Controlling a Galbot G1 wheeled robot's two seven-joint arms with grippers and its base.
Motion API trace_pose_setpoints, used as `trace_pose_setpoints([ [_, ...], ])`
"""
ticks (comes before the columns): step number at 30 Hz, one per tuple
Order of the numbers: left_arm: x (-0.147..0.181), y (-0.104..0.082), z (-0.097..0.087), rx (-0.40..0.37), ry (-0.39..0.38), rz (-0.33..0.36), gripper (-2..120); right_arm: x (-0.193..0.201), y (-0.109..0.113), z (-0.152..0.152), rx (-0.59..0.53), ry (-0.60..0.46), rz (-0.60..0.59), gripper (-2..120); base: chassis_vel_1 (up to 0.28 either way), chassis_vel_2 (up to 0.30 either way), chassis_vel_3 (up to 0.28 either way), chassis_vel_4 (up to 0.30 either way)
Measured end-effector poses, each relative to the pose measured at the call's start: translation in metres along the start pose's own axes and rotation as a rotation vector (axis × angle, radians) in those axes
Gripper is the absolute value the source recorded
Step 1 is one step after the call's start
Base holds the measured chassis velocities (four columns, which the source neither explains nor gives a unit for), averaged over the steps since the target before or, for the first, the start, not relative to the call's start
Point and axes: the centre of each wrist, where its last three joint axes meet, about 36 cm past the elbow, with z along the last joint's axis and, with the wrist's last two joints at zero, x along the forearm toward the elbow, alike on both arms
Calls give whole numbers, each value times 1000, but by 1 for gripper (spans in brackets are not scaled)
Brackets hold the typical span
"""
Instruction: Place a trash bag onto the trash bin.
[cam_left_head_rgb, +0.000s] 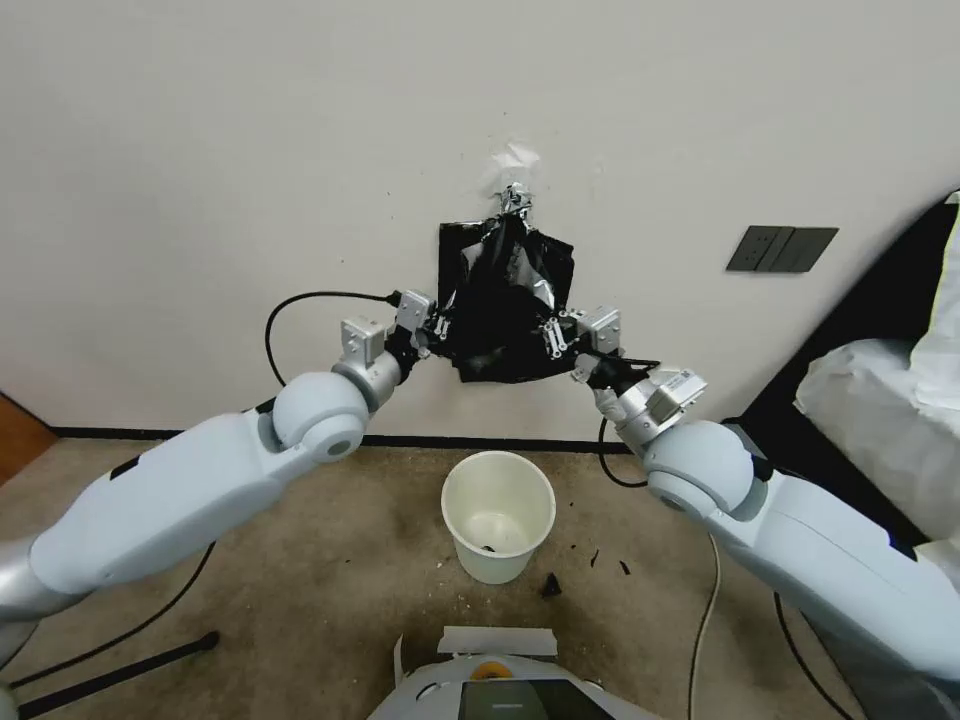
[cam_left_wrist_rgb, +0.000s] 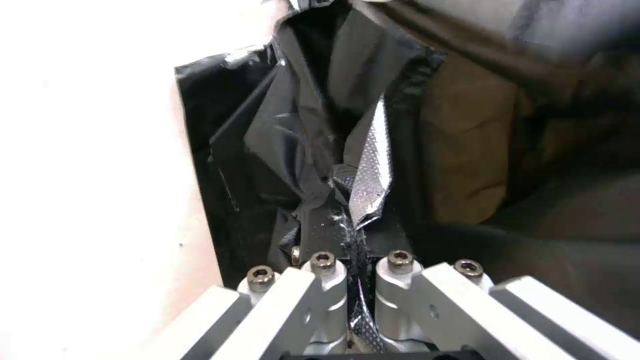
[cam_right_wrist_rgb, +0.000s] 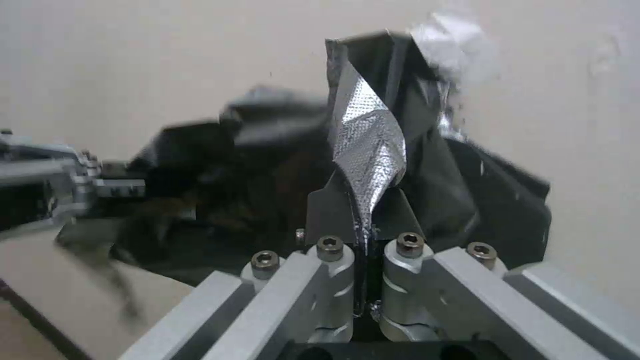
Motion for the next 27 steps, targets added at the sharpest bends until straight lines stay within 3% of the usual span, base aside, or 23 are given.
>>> trace_pose_setpoints([
  [9,31,-7,5,22,12,-3,0,25,19,9,-83,50,10,0,0,0,0,0],
  [27,51,-35,1,42,13,65,0,58,39,3,-129,90,23,0,0,0,0,0],
])
